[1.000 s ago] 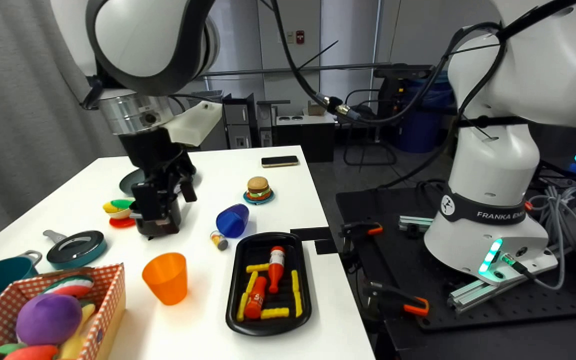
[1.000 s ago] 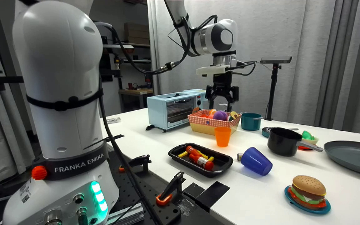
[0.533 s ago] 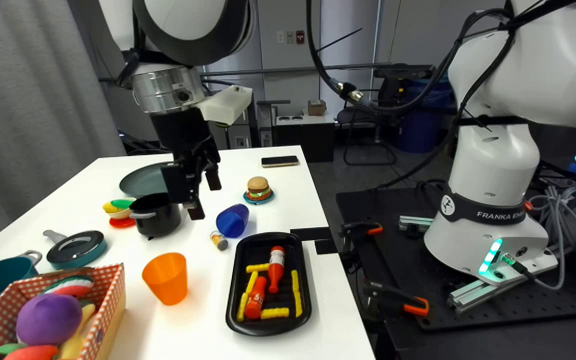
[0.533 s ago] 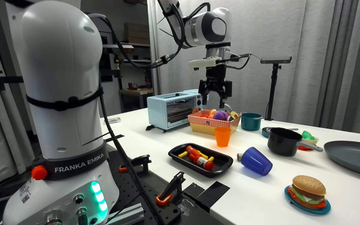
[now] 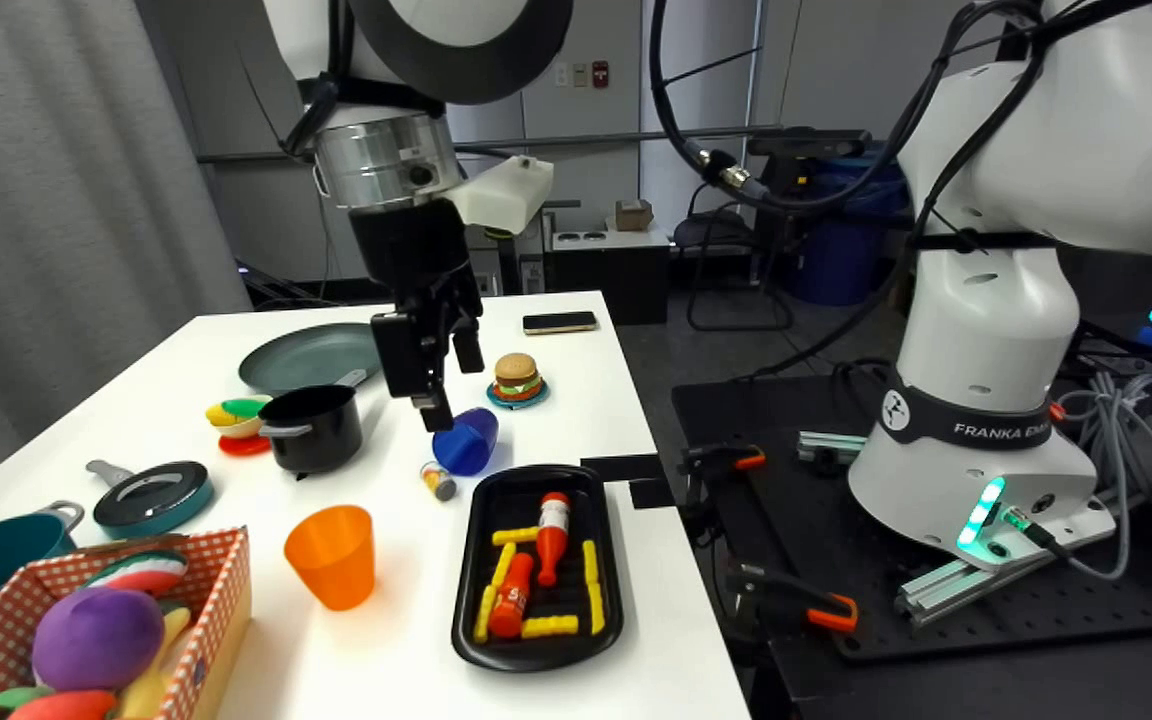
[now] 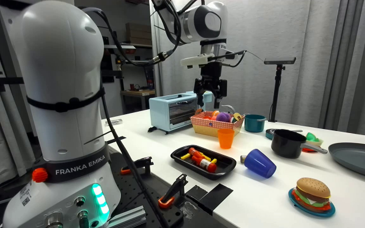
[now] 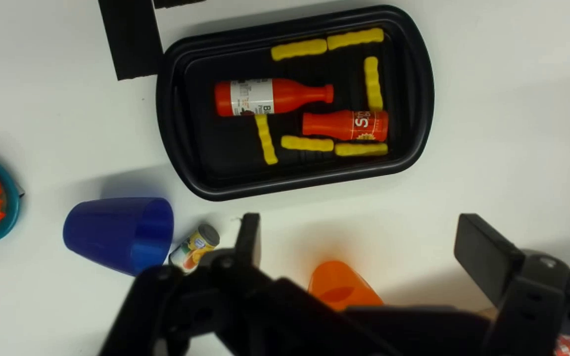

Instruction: Pour the content of the orange cup onto the black tray

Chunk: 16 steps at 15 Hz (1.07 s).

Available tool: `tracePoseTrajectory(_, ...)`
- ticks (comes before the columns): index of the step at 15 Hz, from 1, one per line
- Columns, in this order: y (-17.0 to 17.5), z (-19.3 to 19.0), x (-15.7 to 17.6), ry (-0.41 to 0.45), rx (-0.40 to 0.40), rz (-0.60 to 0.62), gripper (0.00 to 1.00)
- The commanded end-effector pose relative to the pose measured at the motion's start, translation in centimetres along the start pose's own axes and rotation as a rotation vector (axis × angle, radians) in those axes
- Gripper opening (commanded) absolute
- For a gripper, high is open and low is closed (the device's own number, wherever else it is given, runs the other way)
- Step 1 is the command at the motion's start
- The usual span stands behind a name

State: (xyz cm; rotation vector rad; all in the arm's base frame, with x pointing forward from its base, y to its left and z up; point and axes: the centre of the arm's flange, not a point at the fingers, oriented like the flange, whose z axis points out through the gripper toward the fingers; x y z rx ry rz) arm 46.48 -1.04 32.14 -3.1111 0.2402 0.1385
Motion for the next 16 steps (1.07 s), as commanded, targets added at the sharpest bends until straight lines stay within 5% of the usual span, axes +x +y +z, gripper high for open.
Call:
tracePoseTrajectory(1,-0.5,-0.8,-2.8,0.005,0.020,0.035,1.00)
tracePoseTrajectory(16,-0.7,0.0,-2.7,-0.004,-0.005,0.022,1.00)
